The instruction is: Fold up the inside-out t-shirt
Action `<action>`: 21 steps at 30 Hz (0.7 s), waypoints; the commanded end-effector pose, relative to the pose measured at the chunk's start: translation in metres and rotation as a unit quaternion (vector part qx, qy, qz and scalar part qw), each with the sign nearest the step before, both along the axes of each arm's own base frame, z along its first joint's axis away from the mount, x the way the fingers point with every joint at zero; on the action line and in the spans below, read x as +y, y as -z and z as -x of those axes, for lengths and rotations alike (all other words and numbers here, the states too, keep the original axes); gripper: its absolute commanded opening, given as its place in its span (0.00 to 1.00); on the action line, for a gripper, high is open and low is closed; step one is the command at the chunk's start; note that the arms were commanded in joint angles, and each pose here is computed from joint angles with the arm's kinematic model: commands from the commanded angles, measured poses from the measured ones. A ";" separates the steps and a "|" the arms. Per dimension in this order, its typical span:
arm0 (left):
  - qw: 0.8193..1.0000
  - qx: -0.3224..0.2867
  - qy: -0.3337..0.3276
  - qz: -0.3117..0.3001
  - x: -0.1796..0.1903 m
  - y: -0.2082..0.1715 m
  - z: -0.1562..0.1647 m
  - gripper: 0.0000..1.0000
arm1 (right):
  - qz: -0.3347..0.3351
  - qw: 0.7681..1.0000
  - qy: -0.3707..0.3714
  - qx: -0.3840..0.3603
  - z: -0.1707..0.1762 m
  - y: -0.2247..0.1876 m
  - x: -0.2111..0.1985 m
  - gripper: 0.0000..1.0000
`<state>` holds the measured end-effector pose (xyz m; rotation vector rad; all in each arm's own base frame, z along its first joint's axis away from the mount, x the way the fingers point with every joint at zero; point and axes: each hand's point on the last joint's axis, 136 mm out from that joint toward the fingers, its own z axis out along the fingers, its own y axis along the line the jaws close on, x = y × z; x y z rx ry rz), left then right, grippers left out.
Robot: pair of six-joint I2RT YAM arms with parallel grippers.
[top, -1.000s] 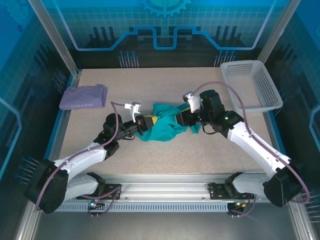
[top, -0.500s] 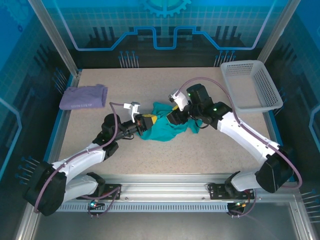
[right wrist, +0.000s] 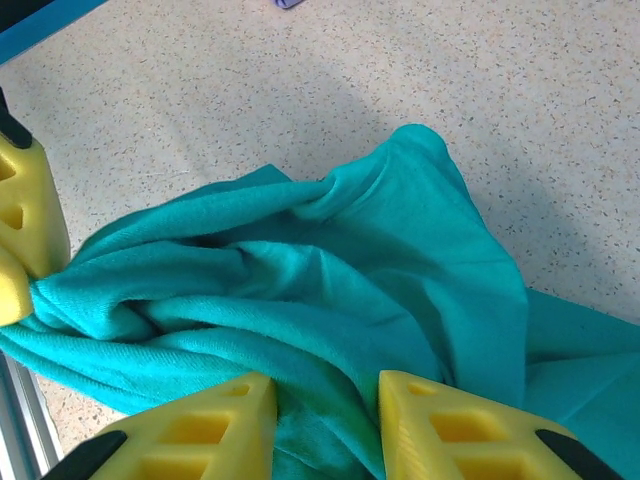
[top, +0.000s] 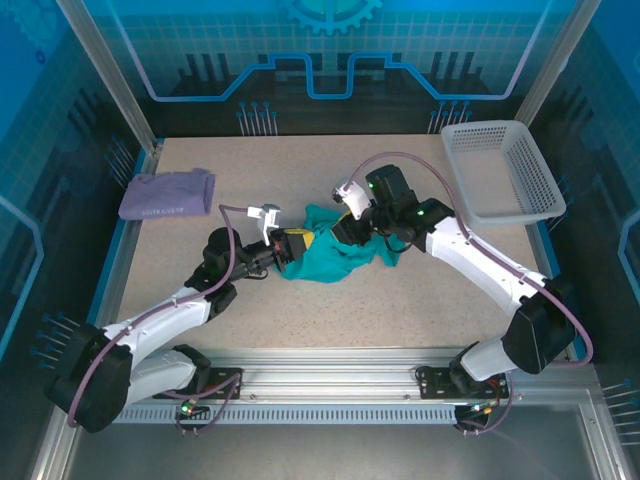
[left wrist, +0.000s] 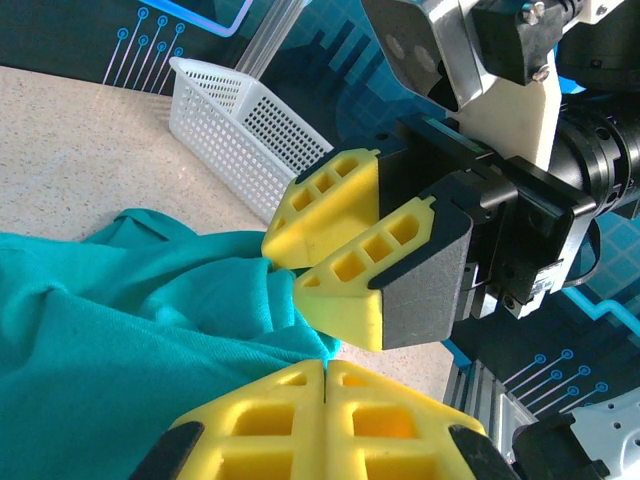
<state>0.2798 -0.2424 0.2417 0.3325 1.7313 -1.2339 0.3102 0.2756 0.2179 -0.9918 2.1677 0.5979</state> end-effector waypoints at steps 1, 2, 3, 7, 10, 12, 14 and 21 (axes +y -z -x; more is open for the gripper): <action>0.999 -0.027 0.021 -0.004 -0.003 -0.007 0.010 0.00 | -0.001 1.000 0.005 -0.004 -0.005 -0.007 0.004 0.33; 0.999 -0.027 0.022 -0.004 -0.003 -0.006 0.011 0.00 | -0.002 1.000 0.005 -0.004 -0.006 -0.008 0.004 0.33; 0.999 -0.026 0.022 -0.005 -0.003 -0.006 0.011 0.00 | -0.002 1.000 0.007 -0.003 -0.006 -0.008 0.004 0.33; 0.999 -0.024 0.021 -0.006 -0.003 -0.004 0.011 0.00 | -0.001 1.000 0.009 -0.002 -0.009 -0.008 0.003 0.34; 0.999 -0.022 0.022 -0.008 -0.003 -0.004 0.011 0.00 | -0.003 1.000 0.008 -0.003 -0.010 -0.010 0.001 0.33; 1.000 -0.021 0.022 -0.009 -0.003 -0.003 0.011 0.00 | -0.003 1.000 0.007 -0.001 -0.010 -0.010 -0.001 0.29; 0.999 -0.022 0.022 -0.009 -0.003 -0.003 0.011 0.00 | -0.005 1.000 0.007 0.001 -0.010 -0.011 -0.002 0.25; 1.000 -0.020 0.020 -0.010 -0.003 -0.002 0.011 0.00 | -0.010 1.000 0.004 0.005 -0.011 -0.010 0.001 0.00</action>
